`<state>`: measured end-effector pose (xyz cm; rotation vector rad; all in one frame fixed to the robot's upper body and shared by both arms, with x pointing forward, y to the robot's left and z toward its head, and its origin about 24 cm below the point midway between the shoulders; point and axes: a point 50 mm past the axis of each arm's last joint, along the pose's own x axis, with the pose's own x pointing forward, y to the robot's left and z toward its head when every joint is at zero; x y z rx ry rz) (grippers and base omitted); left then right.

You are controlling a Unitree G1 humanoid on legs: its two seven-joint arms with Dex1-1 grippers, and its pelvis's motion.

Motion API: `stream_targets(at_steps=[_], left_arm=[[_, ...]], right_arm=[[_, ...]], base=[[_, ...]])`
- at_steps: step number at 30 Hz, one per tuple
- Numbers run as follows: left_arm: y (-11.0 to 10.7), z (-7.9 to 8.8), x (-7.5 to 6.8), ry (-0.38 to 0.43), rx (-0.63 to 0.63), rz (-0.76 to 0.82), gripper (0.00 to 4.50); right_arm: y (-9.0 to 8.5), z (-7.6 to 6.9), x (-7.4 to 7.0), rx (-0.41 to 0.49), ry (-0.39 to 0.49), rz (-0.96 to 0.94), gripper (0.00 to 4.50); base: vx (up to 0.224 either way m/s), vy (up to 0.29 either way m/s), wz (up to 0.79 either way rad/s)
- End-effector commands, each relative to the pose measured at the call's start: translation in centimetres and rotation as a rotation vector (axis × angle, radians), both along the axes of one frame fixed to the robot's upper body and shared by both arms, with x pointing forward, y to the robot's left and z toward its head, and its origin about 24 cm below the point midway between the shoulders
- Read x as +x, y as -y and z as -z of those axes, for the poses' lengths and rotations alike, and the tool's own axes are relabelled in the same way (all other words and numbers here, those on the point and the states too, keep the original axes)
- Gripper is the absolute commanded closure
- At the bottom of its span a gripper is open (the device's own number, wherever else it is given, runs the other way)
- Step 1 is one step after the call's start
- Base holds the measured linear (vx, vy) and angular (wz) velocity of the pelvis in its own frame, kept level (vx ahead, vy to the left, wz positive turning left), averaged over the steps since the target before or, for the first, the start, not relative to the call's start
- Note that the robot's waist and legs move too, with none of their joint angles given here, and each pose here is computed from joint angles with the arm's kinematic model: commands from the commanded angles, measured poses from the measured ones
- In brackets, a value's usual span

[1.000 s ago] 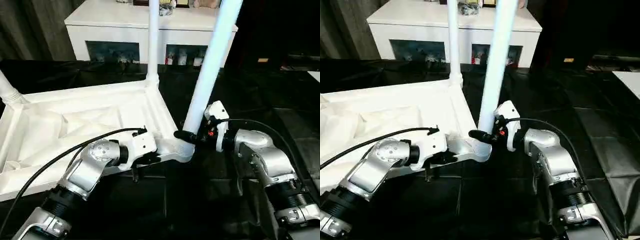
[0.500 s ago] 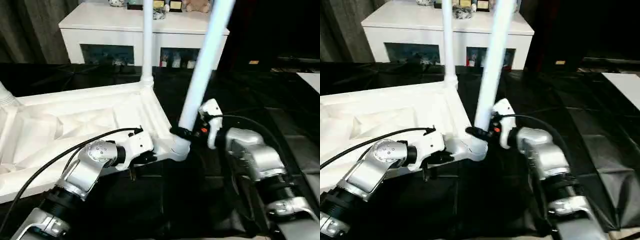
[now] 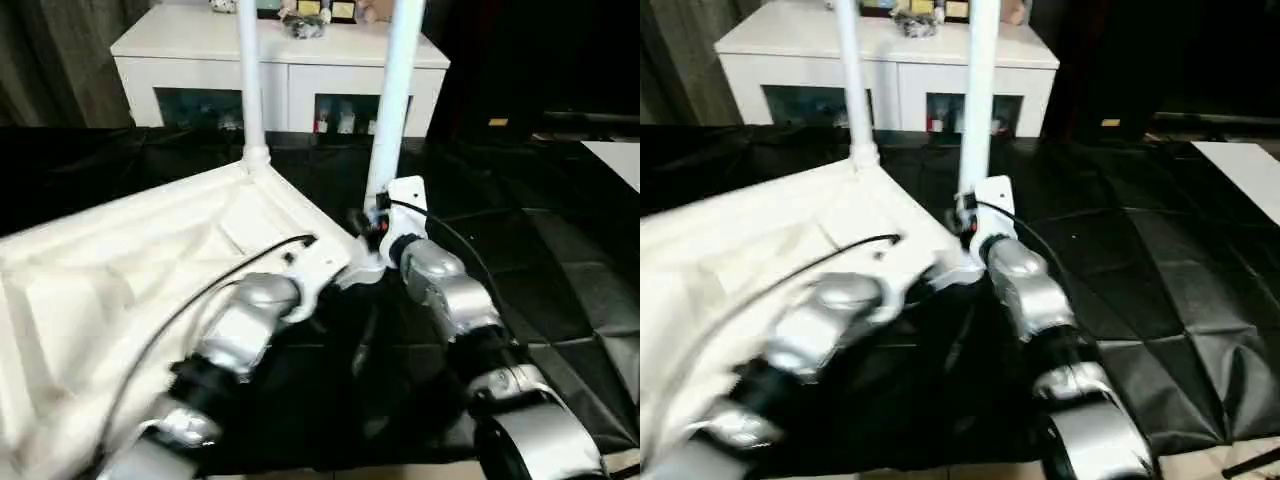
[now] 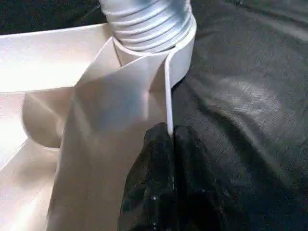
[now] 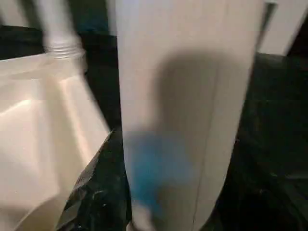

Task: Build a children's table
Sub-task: Insert table leg to table base

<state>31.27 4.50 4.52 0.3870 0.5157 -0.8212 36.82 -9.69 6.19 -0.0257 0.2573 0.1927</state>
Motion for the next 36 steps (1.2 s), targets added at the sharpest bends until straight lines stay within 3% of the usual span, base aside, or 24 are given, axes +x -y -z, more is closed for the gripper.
stream_targets(at_steps=[1,6,14,16,18,22,24,36], left_arm=[[0.4,-1.1,0.4,0.048,-0.002,0.027,4.50],[-0.8,-0.9,0.7,0.061,0.040,0.023,4.50],[-2.0,-0.9,1.0,0.089,0.065,0.024,4.50],[-2.6,-1.1,0.8,0.136,0.060,0.110,4.50],[-3.2,-0.9,0.6,0.130,0.069,0.140,4.50],[-4.9,-0.9,-0.8,0.135,0.067,0.359,4.50],[-5.8,-1.0,-0.9,0.143,0.087,0.396,4.50],[-8.4,-1.6,-0.4,0.187,0.112,0.430,4.50]], right_arm=[[1.6,5.3,-2.0,-0.060,-0.227,0.067,2.67],[1.6,5.4,-2.0,-0.062,-0.232,0.087,2.67],[0.8,4.1,-1.4,0.002,-0.118,0.040,2.67],[0.4,2.1,-1.3,0.083,0.014,-0.052,2.67],[0.4,1.4,-1.5,0.111,0.060,-0.108,2.67],[1.6,-0.7,-2.7,0.229,0.143,-0.308,2.67],[2.4,-1.3,-3.5,0.253,0.167,-0.405,2.67],[6.4,-1.0,-7.0,0.230,0.121,-0.642,2.67]], base=[[0.000,0.000,0.00],[0.000,0.000,0.00],[0.000,0.000,0.00],[0.000,0.000,0.00],[0.000,0.000,0.00],[0.000,0.000,0.00],[0.000,0.000,0.00],[0.000,0.000,0.00]])
